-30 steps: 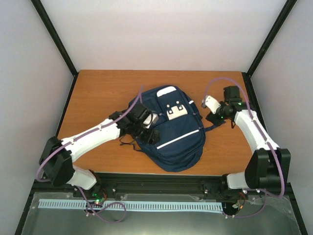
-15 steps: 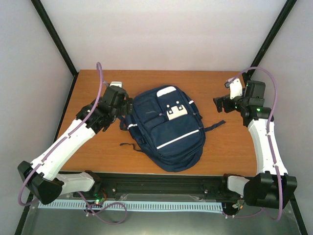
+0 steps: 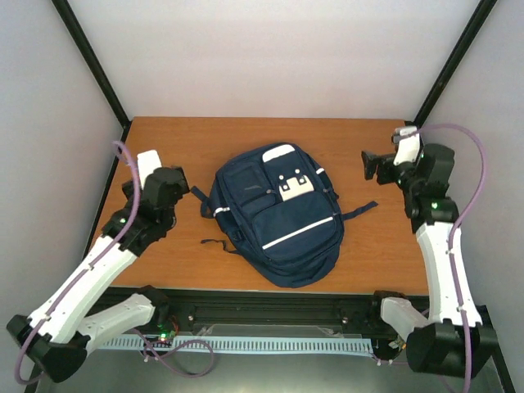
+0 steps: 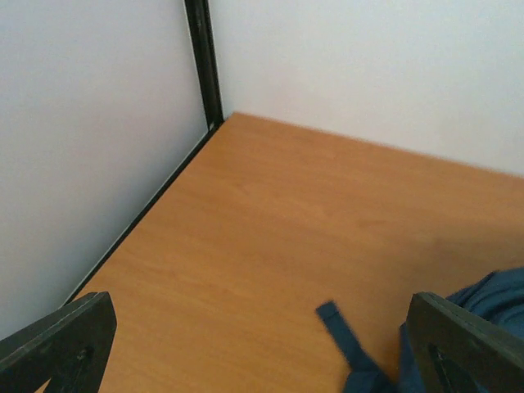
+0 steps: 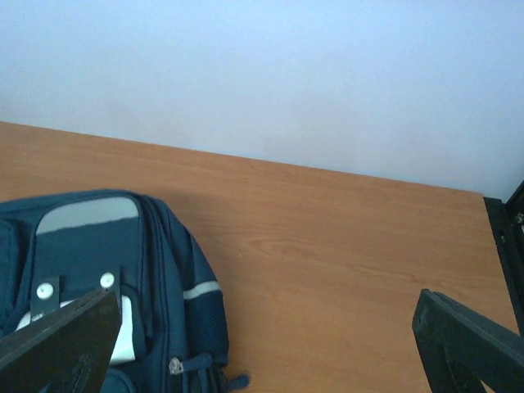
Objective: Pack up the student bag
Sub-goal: Reset both arms
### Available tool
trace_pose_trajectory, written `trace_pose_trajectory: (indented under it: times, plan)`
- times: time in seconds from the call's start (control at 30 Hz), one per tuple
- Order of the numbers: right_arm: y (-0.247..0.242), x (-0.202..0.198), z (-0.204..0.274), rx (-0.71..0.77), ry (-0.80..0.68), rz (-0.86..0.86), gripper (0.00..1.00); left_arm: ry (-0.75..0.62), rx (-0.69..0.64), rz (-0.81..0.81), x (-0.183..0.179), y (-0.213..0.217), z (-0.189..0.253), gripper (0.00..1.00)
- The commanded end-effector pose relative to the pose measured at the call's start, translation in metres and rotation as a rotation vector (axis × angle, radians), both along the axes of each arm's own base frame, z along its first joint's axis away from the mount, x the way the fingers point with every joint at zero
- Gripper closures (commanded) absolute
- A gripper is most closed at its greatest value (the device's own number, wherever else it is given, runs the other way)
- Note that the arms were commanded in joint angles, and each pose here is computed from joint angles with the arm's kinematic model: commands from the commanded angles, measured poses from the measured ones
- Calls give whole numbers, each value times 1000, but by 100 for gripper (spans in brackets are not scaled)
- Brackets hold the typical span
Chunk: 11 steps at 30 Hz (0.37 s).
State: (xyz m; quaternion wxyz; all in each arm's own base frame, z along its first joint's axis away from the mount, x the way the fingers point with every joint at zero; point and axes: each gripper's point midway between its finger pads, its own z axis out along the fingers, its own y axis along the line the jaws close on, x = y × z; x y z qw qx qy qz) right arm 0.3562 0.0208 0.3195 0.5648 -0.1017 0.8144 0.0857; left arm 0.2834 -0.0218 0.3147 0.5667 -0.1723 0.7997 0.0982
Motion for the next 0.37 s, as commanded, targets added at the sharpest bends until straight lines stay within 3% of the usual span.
trace_pose_trajectory:
  times: [0.0, 0.33]
  plan:
    - [-2, -11, -11, -9, -109, -17, 0, 32, 23, 49, 6, 3, -29, 0]
    - [8, -18, -12, 0, -114, 44, 0, 84, 57, -29, 11, -8, -32, 0]
